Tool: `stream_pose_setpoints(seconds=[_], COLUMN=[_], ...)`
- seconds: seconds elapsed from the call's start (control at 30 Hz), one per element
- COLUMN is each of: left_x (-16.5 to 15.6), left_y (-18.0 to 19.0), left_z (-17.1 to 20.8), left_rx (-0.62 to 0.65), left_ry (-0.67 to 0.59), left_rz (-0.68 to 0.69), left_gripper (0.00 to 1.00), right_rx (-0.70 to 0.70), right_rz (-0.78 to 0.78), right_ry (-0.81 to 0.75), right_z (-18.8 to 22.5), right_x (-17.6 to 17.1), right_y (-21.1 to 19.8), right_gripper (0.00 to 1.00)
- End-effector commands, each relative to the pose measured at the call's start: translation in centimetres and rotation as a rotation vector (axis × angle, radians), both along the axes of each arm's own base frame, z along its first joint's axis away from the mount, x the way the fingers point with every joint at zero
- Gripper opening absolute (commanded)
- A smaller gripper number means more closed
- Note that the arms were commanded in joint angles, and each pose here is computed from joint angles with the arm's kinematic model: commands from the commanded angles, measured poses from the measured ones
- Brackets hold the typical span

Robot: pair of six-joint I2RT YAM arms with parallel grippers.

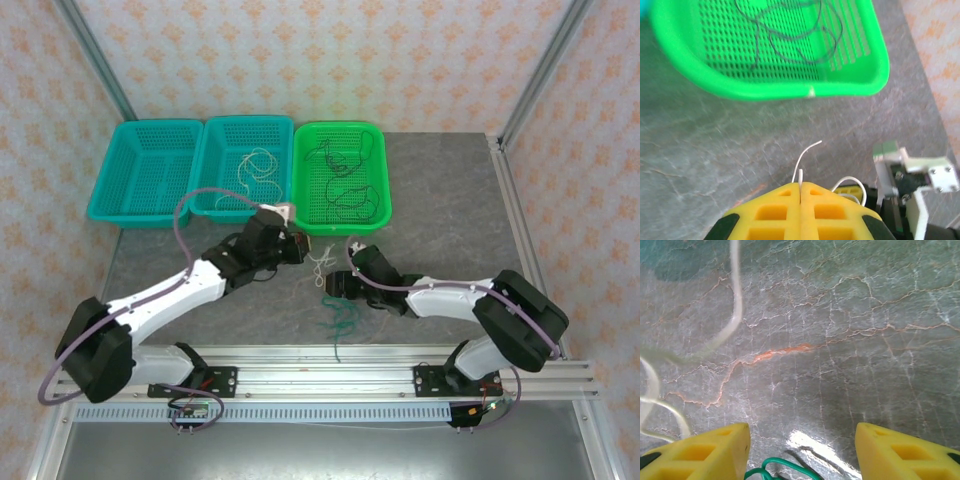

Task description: Untangle the cables

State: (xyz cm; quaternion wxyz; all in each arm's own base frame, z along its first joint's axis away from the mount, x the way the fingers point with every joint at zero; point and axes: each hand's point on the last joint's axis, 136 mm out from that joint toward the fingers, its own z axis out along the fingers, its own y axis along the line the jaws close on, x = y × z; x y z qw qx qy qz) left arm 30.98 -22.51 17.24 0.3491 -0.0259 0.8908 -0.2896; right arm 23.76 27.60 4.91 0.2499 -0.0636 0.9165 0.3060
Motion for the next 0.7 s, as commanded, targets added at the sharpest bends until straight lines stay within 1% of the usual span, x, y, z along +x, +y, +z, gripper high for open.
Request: stream_pose_setpoints(seconds=[0.0,0.1,0.17,0.23,0.3,0.33,0.43,0.47,0.53,0.67], left_x=[1.4,2.6,3.8,5.6,7.9,9.2,12.9,14.0,16.9,22.2], left_y=[2.6,5.4,7.8,10.6,13.0,14.4,18.6,19.4,20.3,20.7], left_z=[4.5,8.2,10.6,12.7,14.3,14.6,13.8,13.6,12.7,10.9], left_rx=[-0.015,-0.029,-0.009,0.038,0.061,0.065,0.101,0.106,0.139,0.162], left_ry=[-0.1,-0.169,-0.217,-0.267,-0.297,-0.298,-0.27,-0.261,-0.248,-0.189], left_rz=[0.077,0.145,0.218,0.295,0.366,0.404,0.542,0.566,0.581,0.553], left_gripper=[0.0,0.0,0.0,0.0,0.0,0.0,0.0,0.0,0.0,0.0], right_rx=[0.025,0.064,0.08,0.096,0.08,0.098,0.091,0.096,0.106,0.126], right_rz=[-0.036,-0.115,-0.18,-0.228,-0.25,-0.259,-0.257,-0.26,-0.268,-0.287], right_ry=[-0.071,-0.156,-0.22,-0.283,-0.311,-0.338,-0.347,-0.345,-0.332,-0.322], right_z=[1.2,2.9,4.3,5.8,6.1,7.4,7.9,8.0,7.9,7.9], right_x=[0.7,1.4,2.0,2.4,2.7,2.8,2.8,2.7,2.6,2.2], right_y=[-0.4,-1.7,-2.9,-3.9,-4.6,-4.8,-4.9,-4.9,-5.0,-5.5], right_gripper=[0.58,0.6,0.61,0.62,0.63,0.63,0.63,0.63,0.63,0.63])
